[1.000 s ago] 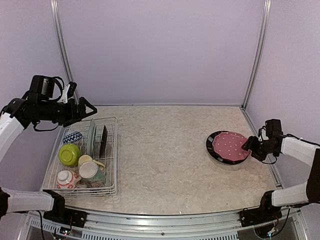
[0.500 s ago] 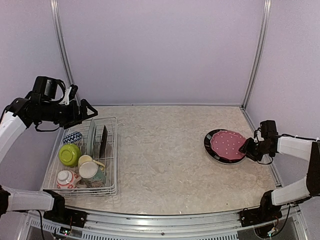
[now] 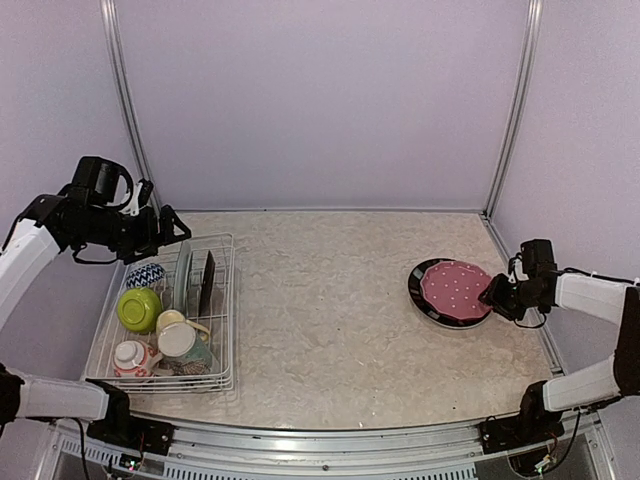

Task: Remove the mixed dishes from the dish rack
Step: Adjust the plate on the plate.

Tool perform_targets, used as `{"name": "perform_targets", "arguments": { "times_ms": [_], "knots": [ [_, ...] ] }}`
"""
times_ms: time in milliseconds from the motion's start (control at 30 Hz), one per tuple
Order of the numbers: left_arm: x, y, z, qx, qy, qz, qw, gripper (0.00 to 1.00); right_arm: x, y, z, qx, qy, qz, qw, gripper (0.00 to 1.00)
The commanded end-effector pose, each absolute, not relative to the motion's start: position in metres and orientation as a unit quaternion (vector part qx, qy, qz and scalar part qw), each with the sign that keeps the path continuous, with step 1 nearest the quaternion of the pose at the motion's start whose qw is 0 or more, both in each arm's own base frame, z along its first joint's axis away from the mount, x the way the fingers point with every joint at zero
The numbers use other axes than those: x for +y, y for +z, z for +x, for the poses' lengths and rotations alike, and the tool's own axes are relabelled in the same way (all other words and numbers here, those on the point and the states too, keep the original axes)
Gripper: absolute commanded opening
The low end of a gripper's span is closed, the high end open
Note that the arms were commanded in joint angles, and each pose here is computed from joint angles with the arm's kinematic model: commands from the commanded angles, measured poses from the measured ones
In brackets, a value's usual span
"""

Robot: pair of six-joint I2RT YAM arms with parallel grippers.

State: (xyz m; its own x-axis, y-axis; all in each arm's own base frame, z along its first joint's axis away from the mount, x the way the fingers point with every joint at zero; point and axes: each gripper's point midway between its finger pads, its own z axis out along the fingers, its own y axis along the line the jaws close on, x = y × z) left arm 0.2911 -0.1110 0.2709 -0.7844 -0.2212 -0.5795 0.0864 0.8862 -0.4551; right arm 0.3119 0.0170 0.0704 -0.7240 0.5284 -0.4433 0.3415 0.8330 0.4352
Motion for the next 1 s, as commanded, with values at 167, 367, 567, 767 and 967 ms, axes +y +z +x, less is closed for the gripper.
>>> {"name": "perform_targets", "arguments": {
  "times_ms": [167,367,567,767,967],
  "knots": [
    [-0.089,0.23,0.297,0.935,-0.198,-0.077,0.283,0.99,0.02,0.078,0.317,0.913,0.158,0.229,0.297,0.47],
    [-0.075,0.207,0.312,0.947,-0.167,-0.081,0.263,0.9,0.008,0.09,0.302,0.913,0.121,0.231,0.313,0.79],
    [-0.08,0.187,0.331,0.954,-0.167,-0.086,0.236,0.71,0.008,0.099,0.298,0.913,0.122,0.227,0.315,0.91],
    [-0.087,0.174,0.343,0.964,-0.135,-0.078,0.218,0.57,0.006,0.107,0.297,0.916,0.111,0.223,0.314,0.94],
    [-0.08,0.159,0.344,0.974,-0.059,-0.072,0.204,0.39,0.005,0.118,0.296,0.914,0.106,0.221,0.323,0.94]
  ]
}}
